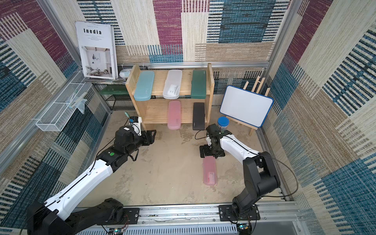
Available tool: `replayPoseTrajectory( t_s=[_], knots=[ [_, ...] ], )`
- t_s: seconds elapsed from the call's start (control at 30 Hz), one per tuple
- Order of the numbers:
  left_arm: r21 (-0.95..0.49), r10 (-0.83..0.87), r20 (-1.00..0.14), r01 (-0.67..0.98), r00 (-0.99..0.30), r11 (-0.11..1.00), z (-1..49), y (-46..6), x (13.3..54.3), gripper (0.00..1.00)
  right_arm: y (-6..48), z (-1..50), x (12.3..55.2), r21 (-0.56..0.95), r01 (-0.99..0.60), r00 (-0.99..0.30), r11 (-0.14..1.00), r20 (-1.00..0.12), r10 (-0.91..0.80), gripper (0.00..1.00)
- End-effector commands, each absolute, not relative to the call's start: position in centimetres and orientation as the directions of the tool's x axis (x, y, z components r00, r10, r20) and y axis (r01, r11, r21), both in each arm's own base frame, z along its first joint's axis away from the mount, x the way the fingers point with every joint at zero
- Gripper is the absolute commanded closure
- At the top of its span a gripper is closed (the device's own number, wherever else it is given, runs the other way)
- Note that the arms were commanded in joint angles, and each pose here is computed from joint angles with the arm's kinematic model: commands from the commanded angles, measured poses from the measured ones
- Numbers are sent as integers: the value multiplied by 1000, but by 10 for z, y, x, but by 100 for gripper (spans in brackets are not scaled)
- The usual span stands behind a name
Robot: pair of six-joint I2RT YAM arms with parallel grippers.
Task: Remove the pencil cases from the shelf
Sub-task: Place the pencil case at the center of the board, then pick up the pencil case from the shelf.
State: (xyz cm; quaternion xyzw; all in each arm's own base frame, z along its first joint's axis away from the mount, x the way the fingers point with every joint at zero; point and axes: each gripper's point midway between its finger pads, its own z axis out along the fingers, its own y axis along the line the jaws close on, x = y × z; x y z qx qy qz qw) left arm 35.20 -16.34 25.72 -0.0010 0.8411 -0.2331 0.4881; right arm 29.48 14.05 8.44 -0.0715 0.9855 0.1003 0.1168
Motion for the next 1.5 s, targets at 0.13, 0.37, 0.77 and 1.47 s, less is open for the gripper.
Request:
replayPoseTrajectory(
  t_s=[0.13, 0.37, 0.77, 1.47],
  knots=[
    [-721, -334, -611, 330, -718, 610, 270, -233, 356, 26, 132, 136, 315, 300, -21, -847, 954, -512, 142, 1],
    [-841, -409, -485, 284, -773, 460, 268, -242, 382, 23, 120, 162, 315, 235, -42, -803, 971, -586, 107, 1],
    [-892, -404, -402, 252, -822, 375, 257, -259, 405, 32, 118, 169, 318, 224, -56, -783, 973, -614, 96, 1],
    [-862, -401, -415, 212, -817, 461, 242, -249, 401, 83, 119, 189, 323, 193, -118, -739, 974, -672, 43, 1]
  ],
)
